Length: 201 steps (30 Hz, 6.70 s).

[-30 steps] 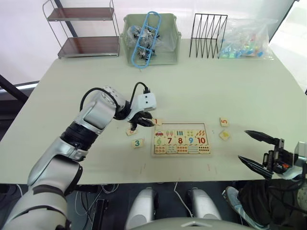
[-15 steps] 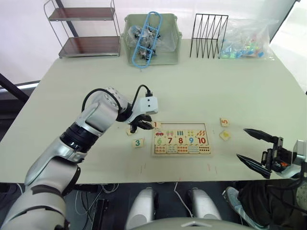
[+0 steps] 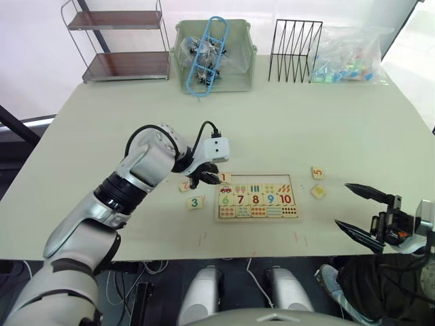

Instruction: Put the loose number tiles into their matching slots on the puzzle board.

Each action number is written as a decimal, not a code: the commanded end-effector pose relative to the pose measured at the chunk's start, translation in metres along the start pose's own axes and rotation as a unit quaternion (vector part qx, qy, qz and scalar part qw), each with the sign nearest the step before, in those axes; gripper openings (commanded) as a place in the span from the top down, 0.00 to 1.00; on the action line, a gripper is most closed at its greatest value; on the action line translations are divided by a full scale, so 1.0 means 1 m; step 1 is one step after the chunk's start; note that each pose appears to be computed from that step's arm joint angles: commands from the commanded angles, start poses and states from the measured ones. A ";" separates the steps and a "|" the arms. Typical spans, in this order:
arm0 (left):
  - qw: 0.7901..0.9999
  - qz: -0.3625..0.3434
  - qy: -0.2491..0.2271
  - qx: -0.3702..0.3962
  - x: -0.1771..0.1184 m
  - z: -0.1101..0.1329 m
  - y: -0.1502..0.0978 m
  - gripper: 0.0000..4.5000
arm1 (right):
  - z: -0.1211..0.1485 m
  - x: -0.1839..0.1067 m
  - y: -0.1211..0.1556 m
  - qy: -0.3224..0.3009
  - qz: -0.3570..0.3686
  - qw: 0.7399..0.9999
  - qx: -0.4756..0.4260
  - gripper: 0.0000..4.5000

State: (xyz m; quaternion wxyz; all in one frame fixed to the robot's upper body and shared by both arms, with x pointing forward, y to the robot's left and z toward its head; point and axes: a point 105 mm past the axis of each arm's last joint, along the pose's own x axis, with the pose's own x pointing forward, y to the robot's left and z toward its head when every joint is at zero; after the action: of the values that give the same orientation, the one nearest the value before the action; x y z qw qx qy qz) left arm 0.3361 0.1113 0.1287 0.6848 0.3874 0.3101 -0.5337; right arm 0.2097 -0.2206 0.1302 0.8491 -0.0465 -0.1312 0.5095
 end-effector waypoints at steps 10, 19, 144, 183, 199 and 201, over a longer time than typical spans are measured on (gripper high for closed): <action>1.000 0.008 0.001 0.028 -0.001 0.010 0.002 0.80 | 0.008 0.002 0.000 -0.009 0.004 1.000 -0.015 0.00; 1.000 0.004 0.002 0.027 0.001 0.009 0.001 0.80 | 0.007 0.003 0.001 -0.009 0.005 1.000 -0.013 0.00; 0.858 0.270 -0.323 -0.295 -0.083 -0.156 -0.097 0.01 | -0.026 -0.060 -0.035 0.107 -0.165 0.980 0.013 0.00; 0.844 0.295 -0.319 -0.313 -0.087 -0.159 -0.101 0.01 | -0.033 -0.062 -0.028 0.109 -0.175 0.978 0.023 0.00; 0.762 0.364 -0.354 -0.401 -0.074 -0.112 -0.094 0.01 | -0.031 -0.056 -0.026 0.101 -0.156 0.982 0.028 0.00; 0.750 0.380 -0.352 -0.411 -0.072 -0.105 -0.091 0.01 | -0.031 -0.056 -0.025 0.102 -0.150 0.983 0.030 0.00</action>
State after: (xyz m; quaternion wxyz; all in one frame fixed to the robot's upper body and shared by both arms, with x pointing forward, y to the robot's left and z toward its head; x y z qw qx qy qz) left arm 0.2255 0.2349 0.1047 0.9800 -0.0639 0.0807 -0.1700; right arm 0.2147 -0.2815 0.0849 0.9315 -0.0419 -0.0170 0.3609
